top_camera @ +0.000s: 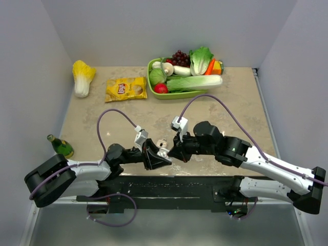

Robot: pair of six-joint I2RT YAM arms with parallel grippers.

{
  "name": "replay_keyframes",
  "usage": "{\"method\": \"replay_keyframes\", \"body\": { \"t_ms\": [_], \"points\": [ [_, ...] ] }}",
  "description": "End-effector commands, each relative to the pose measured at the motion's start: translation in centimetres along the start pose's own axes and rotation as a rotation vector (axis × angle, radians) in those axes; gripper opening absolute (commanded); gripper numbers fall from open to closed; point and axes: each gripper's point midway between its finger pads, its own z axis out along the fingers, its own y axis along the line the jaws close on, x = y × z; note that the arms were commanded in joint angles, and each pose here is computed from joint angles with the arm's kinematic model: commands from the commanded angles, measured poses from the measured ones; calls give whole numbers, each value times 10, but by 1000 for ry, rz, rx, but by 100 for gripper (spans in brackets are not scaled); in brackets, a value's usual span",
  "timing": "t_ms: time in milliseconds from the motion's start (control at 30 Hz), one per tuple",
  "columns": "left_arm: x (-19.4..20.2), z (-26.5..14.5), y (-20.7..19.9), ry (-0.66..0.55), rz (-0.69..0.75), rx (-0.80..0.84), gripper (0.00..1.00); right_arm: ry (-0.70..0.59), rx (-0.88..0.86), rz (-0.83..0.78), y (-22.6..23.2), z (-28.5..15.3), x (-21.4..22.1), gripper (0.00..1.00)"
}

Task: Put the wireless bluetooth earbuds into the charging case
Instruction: Open the charging case, then adjust the earbud.

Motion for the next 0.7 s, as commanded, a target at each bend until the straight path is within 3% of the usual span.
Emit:
{"method": "replay_keyframes", "body": {
  "t_ms": [0,100,233,333,667],
  "points": [
    [-86,-21,-98,-395,414,352,0,-44,61,-1,-9,-4,-10,0],
    [-85,-23,-99,-398,412,351,0,-73,60,-12,-7,-10,-17,4],
    [-85,-25,-100,-403,410,348,0,-129,13,-47,3,-24,-28,22],
    [-85,-25,-98,-402,404,344,0,-164,-35,-91,14,-34,-35,28],
    [-87,-19,-98,-393,385,353,0,-94,-183,-248,60,-30,-18,33]
  ]
}}
